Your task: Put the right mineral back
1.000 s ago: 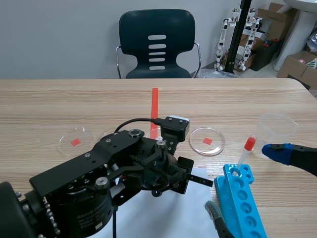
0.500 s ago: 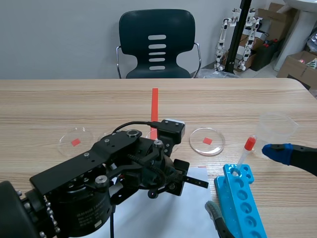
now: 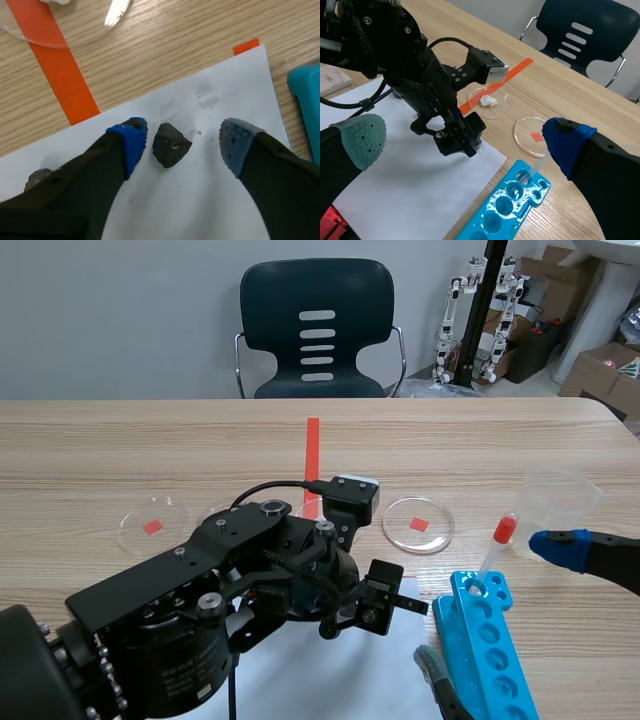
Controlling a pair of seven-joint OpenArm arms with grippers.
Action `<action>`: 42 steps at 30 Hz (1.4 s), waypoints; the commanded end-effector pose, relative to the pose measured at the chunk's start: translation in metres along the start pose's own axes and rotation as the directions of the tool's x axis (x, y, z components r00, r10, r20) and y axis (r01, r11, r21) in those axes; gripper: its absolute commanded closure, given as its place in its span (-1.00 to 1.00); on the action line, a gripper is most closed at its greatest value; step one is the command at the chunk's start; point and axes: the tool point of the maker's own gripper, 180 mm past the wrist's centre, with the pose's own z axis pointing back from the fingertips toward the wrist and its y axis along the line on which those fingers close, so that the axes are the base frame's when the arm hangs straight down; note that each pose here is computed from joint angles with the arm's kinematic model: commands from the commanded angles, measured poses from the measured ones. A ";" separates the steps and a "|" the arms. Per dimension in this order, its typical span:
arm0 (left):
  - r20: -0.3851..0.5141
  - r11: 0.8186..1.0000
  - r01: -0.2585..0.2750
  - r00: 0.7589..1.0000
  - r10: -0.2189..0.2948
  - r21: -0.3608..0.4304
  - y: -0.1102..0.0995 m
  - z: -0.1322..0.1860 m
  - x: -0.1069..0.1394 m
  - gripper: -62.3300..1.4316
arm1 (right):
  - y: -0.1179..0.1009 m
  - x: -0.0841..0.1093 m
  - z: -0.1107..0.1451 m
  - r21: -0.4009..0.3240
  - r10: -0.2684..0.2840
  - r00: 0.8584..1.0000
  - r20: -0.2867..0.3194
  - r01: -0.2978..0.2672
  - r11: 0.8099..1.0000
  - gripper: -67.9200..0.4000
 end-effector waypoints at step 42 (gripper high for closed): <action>0.274 0.998 -0.001 0.962 0.018 -0.062 -0.016 0.031 0.051 -1.00 | -0.004 0.012 -0.002 -0.012 0.007 0.999 0.041 -0.006 1.000 -1.00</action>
